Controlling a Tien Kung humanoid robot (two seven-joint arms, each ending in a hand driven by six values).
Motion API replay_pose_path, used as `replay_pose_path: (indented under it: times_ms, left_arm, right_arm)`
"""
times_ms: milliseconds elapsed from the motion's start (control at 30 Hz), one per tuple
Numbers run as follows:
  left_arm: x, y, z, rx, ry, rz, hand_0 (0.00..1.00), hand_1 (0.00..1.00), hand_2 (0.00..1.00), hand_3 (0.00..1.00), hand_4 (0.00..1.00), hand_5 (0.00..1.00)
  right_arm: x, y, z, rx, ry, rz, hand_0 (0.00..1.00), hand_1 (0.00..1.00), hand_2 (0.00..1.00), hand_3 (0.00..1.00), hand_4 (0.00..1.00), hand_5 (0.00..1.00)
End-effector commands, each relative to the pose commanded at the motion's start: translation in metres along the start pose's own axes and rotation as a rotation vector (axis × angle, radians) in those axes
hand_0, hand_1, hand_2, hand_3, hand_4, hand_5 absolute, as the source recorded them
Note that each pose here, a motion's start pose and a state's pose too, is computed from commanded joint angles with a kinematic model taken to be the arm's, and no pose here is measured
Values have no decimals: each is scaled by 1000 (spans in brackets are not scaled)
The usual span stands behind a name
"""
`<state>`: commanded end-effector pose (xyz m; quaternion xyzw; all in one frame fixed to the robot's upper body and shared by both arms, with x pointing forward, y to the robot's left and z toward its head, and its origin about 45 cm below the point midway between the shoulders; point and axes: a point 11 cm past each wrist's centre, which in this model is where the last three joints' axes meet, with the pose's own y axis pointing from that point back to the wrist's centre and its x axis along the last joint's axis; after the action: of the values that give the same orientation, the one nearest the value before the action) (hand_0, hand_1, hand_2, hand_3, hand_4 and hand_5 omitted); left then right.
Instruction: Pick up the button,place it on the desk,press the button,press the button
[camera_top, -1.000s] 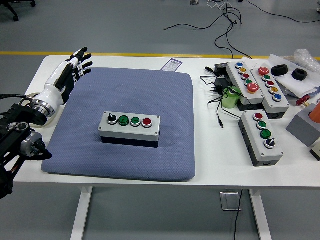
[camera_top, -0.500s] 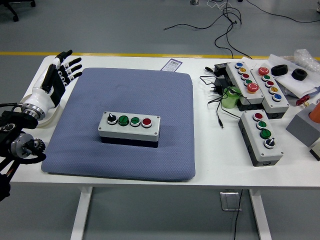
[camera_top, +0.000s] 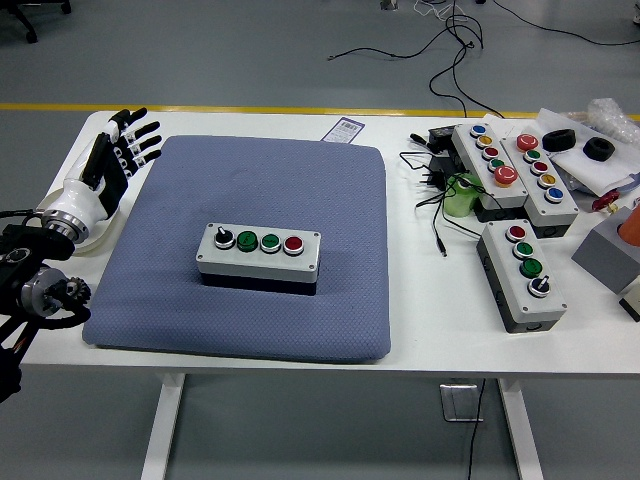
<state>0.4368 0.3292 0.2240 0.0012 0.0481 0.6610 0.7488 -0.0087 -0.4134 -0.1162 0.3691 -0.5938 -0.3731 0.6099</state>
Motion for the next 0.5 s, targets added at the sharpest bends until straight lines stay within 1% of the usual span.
replay_pose_path:
  times_ms: [67,267,500]
  left_arm:
    - [-1,-1,0,1,-4,-4,850,885,891,862,576,998]
    - [-4,-2,-1,6,-9,-10,850,884,892,858,576,998]
    - [-3,0,-5,21,-12,-2,851,885,892,855,575,998]
  right_arm:
    - [1,0,-1,1,-2,2,525,670,688,623,299,137]
    - [4,-1,-1,1,-5,8,518,669,687,622,299,137]
    - [6,-1,0,0,-5,12,520,669,688,622,299,137]
